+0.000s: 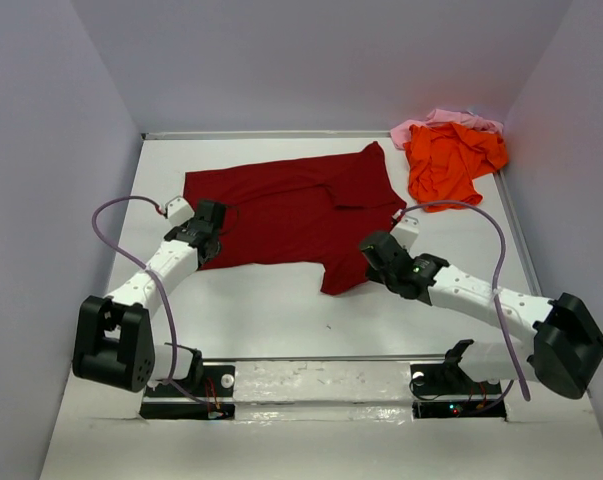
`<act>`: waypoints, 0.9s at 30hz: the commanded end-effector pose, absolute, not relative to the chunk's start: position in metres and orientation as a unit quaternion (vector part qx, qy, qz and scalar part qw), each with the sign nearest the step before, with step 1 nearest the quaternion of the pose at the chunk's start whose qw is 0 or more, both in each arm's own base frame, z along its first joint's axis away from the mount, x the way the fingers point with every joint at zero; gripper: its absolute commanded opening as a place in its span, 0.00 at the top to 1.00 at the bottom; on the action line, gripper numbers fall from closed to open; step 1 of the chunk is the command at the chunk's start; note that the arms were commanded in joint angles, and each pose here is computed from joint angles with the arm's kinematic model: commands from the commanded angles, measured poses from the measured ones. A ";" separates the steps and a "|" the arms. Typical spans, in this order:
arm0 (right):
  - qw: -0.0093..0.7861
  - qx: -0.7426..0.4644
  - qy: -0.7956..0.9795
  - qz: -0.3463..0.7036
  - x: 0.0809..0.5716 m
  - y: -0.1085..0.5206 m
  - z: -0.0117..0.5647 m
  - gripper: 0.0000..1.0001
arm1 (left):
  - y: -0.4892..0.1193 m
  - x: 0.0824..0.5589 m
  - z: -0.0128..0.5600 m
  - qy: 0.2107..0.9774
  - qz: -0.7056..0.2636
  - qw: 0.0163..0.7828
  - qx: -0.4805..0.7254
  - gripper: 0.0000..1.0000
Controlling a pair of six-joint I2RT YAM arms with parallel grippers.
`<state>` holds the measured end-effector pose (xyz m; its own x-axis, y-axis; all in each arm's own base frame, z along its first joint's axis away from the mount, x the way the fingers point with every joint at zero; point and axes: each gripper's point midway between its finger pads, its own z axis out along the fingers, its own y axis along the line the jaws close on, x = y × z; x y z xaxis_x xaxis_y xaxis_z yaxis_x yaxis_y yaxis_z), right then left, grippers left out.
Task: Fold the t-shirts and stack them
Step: Fold the tshirt
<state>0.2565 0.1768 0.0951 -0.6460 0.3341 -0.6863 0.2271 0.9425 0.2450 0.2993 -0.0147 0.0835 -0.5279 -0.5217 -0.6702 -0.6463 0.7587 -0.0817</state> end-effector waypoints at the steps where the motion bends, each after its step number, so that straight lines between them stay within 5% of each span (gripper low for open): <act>1: 0.433 0.159 0.881 0.104 0.271 0.189 0.127 1.00 | 0.020 0.287 0.086 0.834 0.173 0.363 -0.378 0.58; 22: 0.440 0.130 0.877 0.145 0.262 0.193 0.136 1.00 | 0.021 0.288 0.011 0.849 0.151 0.258 -0.436 0.57; 27: 0.446 0.123 0.874 0.148 0.263 0.194 0.139 1.00 | 0.020 0.298 0.033 0.843 0.125 0.298 -0.429 0.27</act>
<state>0.2580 0.1866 0.1229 -0.6112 0.3346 -0.7173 0.1242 0.9356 0.3305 0.2922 0.0183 0.0182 -0.4882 -0.6487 -0.5838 -0.8020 0.5973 0.0069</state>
